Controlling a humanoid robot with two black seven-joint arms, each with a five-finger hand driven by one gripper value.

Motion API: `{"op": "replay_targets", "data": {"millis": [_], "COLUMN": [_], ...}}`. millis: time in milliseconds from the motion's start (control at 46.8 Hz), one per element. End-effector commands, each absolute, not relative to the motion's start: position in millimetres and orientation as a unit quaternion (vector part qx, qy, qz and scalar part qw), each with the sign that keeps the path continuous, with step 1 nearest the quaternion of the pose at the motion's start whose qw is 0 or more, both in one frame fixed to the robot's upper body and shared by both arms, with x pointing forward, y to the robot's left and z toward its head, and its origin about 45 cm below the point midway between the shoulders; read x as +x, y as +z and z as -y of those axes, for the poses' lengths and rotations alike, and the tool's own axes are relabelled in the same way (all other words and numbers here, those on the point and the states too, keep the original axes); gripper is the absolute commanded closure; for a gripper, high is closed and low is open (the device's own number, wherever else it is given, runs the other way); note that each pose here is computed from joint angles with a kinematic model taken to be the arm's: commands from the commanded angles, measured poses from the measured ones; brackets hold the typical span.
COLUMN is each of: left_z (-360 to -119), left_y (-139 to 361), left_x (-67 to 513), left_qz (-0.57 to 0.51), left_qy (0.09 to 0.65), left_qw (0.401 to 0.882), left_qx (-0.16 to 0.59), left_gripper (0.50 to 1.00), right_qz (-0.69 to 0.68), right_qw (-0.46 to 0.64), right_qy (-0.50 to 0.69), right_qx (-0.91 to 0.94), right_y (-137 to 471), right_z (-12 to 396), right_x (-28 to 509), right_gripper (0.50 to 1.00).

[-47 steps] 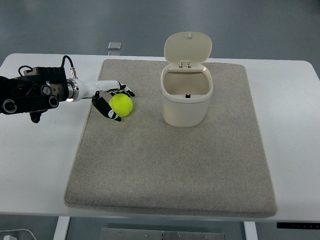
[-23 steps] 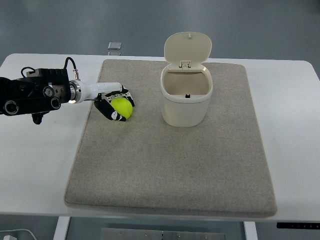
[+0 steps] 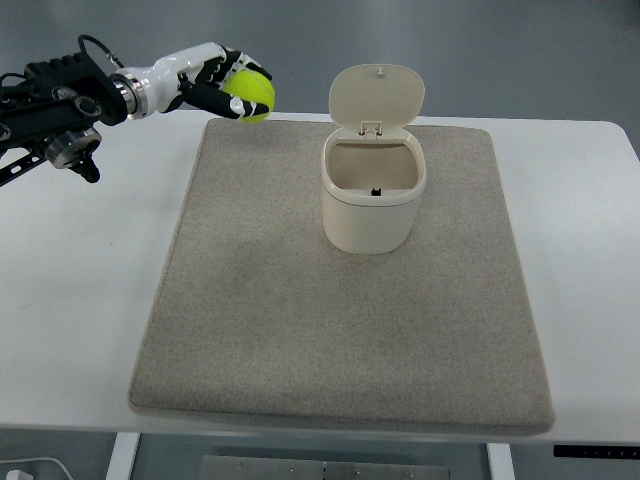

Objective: Put tennis ball into box with left hand
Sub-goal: 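Lift the tennis ball with the left hand and carry it above the bin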

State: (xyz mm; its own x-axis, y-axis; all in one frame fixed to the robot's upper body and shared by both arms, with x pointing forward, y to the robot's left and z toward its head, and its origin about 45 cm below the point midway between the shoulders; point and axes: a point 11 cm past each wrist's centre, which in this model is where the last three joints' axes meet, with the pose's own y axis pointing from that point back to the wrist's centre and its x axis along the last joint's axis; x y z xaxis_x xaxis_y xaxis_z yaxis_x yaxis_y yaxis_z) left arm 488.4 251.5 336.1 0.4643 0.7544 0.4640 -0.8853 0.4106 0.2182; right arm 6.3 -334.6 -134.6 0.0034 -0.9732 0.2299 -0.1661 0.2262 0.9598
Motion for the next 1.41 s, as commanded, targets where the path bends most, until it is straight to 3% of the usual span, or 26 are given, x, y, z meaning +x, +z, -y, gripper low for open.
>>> {"op": "replay_targets", "data": {"millis": [0,278,641,962,1111,1389], "left_z": [-256.0,-249.2,-164.2,-94.8,-80.4,-74.8], "left_y": [363.9,447.1,465.4,451.0,420.7,392.5], "left_x": [498.2,502.9,478.3,438.9,428.5,416.5], "left_qz": [0.124,0.097,0.095,0.157,0.158,0.172], "left_qy": [0.529,0.519,0.379,0.258,0.226,0.199], "left_qw": [0.826,0.848,0.913,0.951,0.961,0.964], "left_qx": [0.149,-0.054,-0.116,-0.064,-0.014,0.031], "left_gripper": [1.000,1.000,1.000,1.000,1.000,1.000], "right_qz": [0.588,0.588,0.588,0.588,0.588,0.588], "right_qw": [0.517,0.517,0.517,0.517,0.517,0.517], "right_qy": [-0.390,-0.391,-0.390,-0.390,-0.390,-0.390], "right_qx": [0.484,0.484,0.484,0.484,0.484,0.484], "right_y": [-134.5,-134.6,-134.5,-134.5,-134.5,-134.5], "right_z": [334.6,334.6,334.6,334.6,334.6,334.6], "right_x": [6.3,6.2,6.3,6.3,6.3,6.3], "right_gripper": [0.562,0.562,0.562,0.562,0.562,0.562]}}
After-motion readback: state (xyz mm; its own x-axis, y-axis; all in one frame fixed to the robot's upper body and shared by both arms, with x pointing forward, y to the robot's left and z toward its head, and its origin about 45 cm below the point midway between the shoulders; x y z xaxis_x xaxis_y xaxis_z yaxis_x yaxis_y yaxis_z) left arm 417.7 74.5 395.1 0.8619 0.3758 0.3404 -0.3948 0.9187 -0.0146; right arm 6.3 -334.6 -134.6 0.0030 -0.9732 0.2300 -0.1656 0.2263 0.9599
